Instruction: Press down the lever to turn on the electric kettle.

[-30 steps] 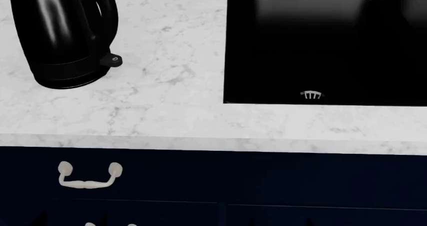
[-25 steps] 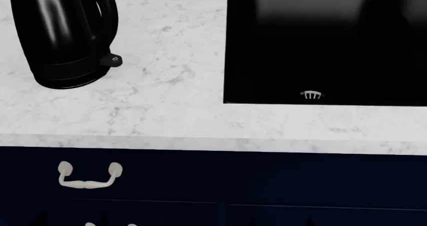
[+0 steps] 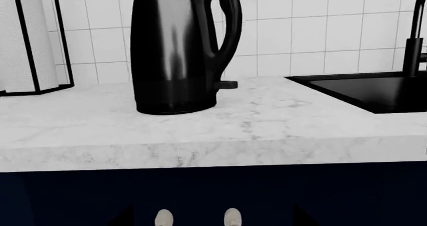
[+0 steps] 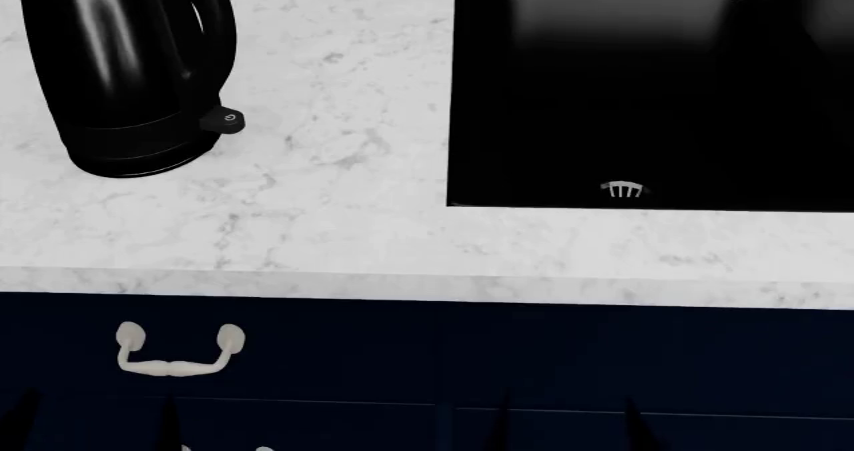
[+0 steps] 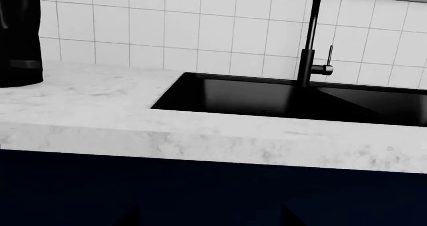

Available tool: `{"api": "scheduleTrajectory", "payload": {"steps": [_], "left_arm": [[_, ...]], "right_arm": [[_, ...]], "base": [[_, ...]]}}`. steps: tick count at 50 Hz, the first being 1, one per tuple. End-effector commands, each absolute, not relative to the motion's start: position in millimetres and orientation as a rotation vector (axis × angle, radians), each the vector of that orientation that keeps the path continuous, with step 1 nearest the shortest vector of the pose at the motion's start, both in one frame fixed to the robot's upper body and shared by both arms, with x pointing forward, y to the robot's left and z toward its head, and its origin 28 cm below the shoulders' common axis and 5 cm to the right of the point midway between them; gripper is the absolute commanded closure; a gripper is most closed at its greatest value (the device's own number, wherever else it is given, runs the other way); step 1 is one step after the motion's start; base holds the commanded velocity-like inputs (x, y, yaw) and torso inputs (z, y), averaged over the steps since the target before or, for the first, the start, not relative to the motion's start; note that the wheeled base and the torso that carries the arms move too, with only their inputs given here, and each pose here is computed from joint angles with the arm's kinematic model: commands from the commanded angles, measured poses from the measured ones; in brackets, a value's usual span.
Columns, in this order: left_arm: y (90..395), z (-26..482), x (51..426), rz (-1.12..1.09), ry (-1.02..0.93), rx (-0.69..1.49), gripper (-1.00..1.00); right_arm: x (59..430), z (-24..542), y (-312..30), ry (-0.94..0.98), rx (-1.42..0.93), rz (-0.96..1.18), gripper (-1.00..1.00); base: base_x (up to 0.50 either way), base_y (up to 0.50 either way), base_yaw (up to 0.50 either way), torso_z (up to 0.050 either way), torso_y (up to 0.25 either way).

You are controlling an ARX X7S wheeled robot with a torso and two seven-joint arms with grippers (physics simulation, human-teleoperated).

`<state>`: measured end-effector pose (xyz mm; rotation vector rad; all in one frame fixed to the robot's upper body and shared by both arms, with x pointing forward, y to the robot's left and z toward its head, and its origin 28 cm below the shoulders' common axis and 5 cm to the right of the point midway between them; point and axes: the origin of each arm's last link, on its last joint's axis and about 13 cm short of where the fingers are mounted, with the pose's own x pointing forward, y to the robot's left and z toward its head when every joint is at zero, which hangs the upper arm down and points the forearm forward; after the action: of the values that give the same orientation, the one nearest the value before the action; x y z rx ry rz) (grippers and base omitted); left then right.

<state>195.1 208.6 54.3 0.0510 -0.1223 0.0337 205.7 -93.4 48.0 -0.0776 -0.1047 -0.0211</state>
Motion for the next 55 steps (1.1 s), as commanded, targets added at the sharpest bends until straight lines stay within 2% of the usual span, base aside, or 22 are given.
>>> {"api": "scheduleTrajectory", "payload": {"steps": [1, 9, 25, 49, 55], "left_arm": [[216, 106, 183, 0.072, -0.250, 0.070, -1.00], [227, 143, 183, 0.111, -0.323, 0.095, -1.00], [234, 164, 180, 0.120, -0.352, 0.113, -1.00], [238, 145, 178, 0.131, -0.317, 0.109, -1.00], [238, 134, 177, 0.124, -0.291, 0.111, -1.00]], "right_arm": [[196, 93, -97, -0.205, -0.113, -0.046, -1.00], [197, 135, -98, -0.288, -0.147, -0.008, -1.00], [199, 152, -93, -0.333, -0.123, 0.105, -1.00], [212, 133, -93, -0.288, -0.127, 0.124, -1.00], [213, 123, -95, -0.251, -0.101, 0.096, -1.00]], "base": [[0.00, 0.00, 0.00, 0.000, 0.000], [0.00, 0.00, 0.00, 0.000, 0.000], [0.02, 0.50, 0.00, 0.000, 0.000], [0.46, 0.23, 0.00, 0.000, 0.000], [0.11, 0.06, 0.00, 0.000, 0.000]]}}
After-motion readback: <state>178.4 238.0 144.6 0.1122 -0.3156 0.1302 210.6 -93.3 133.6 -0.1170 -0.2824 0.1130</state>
